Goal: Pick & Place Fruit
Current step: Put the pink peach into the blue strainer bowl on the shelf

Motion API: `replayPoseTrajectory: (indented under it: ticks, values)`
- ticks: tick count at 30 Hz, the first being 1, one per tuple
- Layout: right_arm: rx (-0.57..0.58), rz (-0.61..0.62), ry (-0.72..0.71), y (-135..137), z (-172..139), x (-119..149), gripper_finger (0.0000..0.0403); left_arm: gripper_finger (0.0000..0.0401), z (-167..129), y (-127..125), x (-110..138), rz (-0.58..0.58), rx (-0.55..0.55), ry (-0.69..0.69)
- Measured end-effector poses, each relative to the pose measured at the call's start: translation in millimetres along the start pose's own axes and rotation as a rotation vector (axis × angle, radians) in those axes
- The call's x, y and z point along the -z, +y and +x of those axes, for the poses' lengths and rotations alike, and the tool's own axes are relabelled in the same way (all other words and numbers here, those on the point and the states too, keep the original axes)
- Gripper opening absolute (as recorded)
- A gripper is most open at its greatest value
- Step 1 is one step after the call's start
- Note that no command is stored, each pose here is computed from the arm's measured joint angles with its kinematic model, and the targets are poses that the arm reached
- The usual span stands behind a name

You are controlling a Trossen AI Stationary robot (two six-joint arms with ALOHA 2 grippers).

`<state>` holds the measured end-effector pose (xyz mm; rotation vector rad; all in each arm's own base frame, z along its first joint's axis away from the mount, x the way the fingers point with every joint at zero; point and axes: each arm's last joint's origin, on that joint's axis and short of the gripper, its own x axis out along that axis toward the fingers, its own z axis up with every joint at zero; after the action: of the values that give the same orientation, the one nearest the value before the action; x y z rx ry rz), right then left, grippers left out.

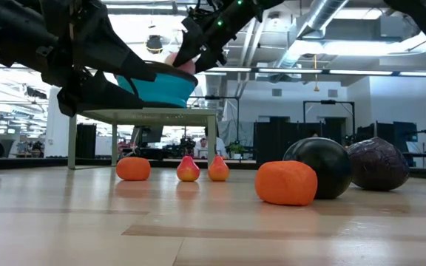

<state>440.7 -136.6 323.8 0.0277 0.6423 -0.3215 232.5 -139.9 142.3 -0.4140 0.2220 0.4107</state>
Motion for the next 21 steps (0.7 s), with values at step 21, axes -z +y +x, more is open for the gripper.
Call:
replayPoseTrajectory:
  ticks: [21]
  values:
    - [0.051, 0.031, -0.019, -3.6, -2.8, -2.6, 0.0379, 0.0284, 0.0, -0.2, -0.2, -0.002, 0.002, -0.002]
